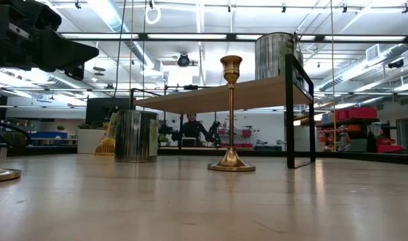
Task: Pick & Place candle stick holders
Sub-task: Put the bottom right gold candle holder on the shelf
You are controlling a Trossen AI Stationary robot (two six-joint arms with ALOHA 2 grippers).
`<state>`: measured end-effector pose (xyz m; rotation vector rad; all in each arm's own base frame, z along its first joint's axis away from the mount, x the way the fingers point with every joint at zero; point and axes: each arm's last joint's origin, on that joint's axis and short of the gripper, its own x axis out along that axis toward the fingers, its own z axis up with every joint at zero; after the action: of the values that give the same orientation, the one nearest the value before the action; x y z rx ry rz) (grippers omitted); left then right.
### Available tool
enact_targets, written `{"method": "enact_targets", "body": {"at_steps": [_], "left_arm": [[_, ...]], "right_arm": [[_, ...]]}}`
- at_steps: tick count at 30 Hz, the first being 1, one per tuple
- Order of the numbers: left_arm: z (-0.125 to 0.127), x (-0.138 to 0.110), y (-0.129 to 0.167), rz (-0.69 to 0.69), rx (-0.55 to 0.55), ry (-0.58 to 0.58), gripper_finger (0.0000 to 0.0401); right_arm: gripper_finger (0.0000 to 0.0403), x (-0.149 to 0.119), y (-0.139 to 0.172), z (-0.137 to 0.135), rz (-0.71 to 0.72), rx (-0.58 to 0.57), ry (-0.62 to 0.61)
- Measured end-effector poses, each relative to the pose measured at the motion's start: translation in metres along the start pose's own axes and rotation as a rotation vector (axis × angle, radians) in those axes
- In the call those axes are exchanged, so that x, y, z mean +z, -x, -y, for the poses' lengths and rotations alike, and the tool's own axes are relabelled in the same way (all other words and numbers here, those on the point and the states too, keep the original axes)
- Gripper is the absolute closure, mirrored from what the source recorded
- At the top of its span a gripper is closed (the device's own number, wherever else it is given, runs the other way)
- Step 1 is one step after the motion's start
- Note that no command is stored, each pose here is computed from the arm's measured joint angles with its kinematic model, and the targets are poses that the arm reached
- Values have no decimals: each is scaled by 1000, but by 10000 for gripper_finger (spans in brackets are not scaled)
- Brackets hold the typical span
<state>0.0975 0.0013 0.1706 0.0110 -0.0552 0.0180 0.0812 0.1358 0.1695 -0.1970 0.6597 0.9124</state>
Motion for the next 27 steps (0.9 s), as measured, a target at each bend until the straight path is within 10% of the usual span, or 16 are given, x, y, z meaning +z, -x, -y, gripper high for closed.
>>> {"method": "enact_targets", "body": {"at_steps": [27], "left_arm": [[0, 0, 0, 0, 0, 0, 389]], "right_arm": [[381, 1, 0, 0, 6, -2, -8]]}}
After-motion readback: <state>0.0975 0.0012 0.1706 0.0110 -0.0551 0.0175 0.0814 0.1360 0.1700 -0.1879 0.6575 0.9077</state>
